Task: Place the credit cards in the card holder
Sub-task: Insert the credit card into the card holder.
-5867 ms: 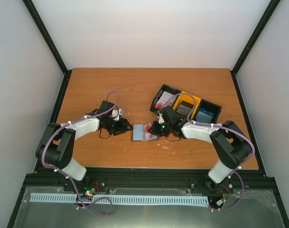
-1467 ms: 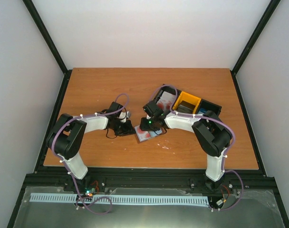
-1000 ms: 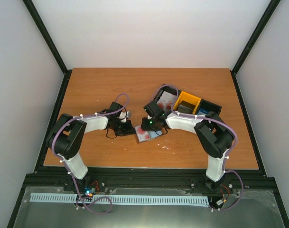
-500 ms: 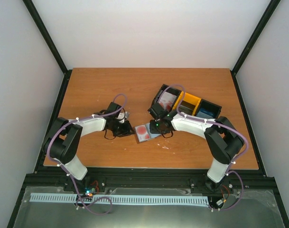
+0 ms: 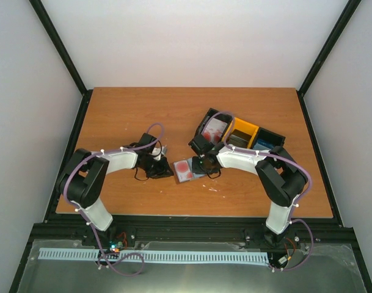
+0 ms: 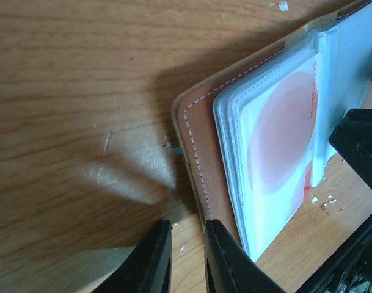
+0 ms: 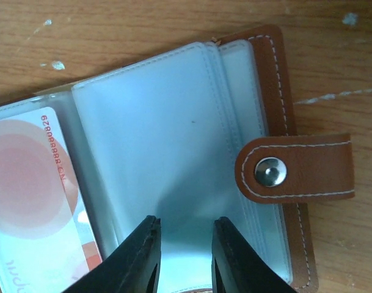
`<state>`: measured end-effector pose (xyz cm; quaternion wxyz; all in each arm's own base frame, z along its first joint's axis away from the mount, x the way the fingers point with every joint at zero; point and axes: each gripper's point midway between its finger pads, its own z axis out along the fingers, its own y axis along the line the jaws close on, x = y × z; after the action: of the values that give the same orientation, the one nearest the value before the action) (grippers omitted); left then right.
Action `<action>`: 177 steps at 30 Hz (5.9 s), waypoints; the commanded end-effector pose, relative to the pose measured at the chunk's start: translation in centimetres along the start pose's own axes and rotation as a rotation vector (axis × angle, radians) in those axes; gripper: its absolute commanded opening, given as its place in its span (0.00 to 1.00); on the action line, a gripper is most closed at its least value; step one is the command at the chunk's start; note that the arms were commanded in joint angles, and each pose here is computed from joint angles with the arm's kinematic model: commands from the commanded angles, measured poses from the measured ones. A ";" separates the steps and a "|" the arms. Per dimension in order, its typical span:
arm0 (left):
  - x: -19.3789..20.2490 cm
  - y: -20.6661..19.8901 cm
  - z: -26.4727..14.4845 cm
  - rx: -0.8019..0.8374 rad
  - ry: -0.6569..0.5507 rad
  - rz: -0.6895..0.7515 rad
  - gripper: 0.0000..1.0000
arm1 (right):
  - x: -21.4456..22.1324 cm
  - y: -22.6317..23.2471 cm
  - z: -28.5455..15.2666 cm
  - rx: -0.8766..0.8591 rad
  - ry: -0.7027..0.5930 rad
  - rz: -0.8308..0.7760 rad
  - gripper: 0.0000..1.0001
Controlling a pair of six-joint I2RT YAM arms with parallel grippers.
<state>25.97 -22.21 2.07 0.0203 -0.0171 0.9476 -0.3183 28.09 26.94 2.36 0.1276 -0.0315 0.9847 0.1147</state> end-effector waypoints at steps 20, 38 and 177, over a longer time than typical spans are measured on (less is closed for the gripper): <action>-0.2 -0.2 0.4 -0.002 -0.001 0.010 0.17 | -1.2 0.6 -2.4 -0.040 -0.097 0.022 0.31; -0.3 -0.2 0.4 -0.004 -0.004 0.013 0.17 | 0.8 -0.5 -0.3 0.034 0.004 0.009 0.22; -1.6 -0.8 -0.8 -0.016 -0.073 0.044 0.16 | 0.0 7.4 -1.1 -0.478 0.034 -0.041 0.47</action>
<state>26.49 -21.98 2.09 0.0364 -0.0165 0.9512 -0.3060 27.35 32.60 5.14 0.1128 -0.0662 0.9401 0.3147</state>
